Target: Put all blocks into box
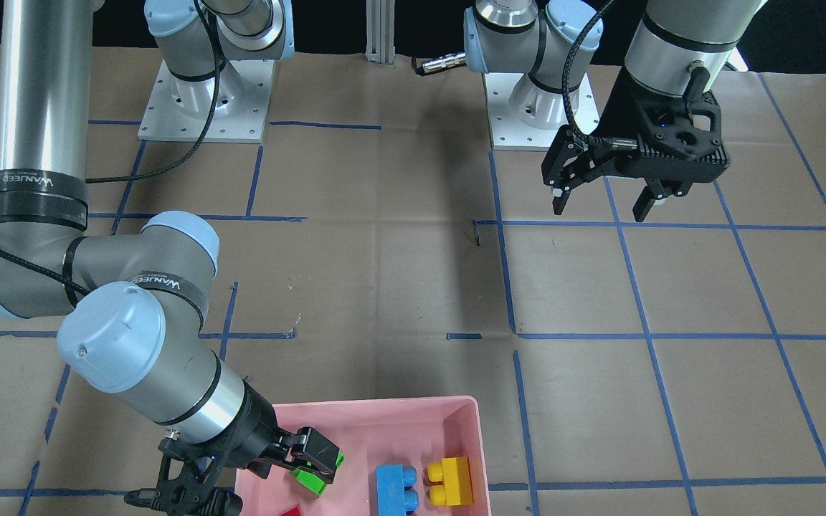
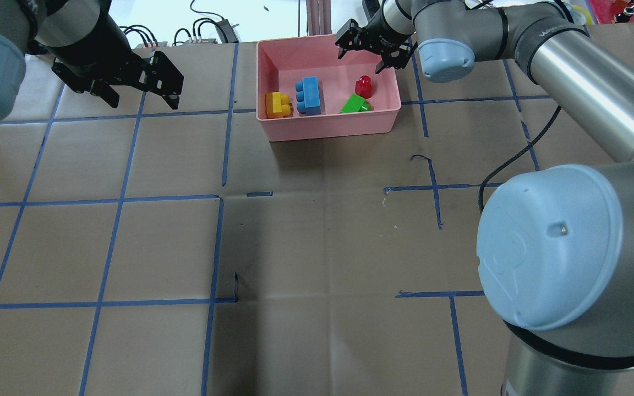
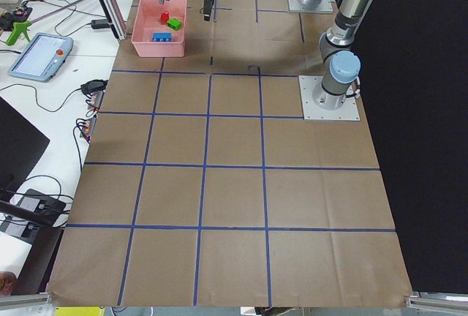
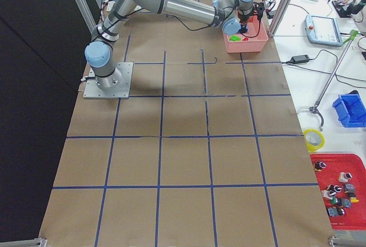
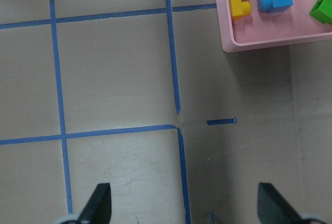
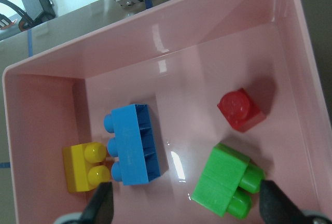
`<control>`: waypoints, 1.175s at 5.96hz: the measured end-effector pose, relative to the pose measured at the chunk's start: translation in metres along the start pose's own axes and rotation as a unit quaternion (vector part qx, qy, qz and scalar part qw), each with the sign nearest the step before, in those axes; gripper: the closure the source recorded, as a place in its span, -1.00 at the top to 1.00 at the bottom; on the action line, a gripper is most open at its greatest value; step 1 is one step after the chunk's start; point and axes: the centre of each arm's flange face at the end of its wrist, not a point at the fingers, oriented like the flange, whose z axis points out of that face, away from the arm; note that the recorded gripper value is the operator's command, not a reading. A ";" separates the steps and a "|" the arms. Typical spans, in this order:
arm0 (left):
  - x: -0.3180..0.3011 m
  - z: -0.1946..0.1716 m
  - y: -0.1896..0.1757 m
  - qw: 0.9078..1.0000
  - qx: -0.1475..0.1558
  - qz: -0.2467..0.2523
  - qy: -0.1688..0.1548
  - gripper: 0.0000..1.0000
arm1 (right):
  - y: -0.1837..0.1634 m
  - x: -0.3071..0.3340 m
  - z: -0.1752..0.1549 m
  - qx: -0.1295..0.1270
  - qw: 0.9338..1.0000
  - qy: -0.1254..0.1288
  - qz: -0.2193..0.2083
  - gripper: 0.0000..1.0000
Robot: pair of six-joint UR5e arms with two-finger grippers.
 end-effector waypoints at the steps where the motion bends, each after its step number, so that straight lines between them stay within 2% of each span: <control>1: 0.000 0.000 0.000 1.000 0.001 0.000 0.000 0.99 | 0.000 -0.001 -0.008 -0.008 1.000 0.005 -0.011 1.00; 2: -0.001 0.000 0.000 1.000 0.000 0.001 0.000 0.99 | 0.001 0.002 -0.024 -0.010 0.999 0.023 -0.021 1.00; 3: -0.002 0.000 0.000 1.000 -0.001 0.011 -0.001 0.99 | 0.003 0.014 -0.049 -0.026 0.997 0.061 -0.047 1.00; 4: -0.001 0.000 0.000 1.000 -0.001 0.021 -0.001 0.99 | 0.010 0.031 -0.081 -0.060 0.990 0.100 -0.075 1.00; 5: -0.002 0.000 0.000 1.000 -0.001 0.025 0.000 0.99 | 0.025 0.040 -0.116 -0.100 0.983 0.127 -0.083 1.00; 6: -0.006 0.000 0.000 1.000 -0.001 0.024 -0.001 0.99 | 0.048 0.038 -0.152 -0.138 0.978 0.138 -0.079 1.00; 7: -0.010 -0.001 0.000 1.000 -0.001 0.020 -0.001 0.99 | 0.070 0.030 -0.187 -0.152 0.975 0.143 -0.078 1.00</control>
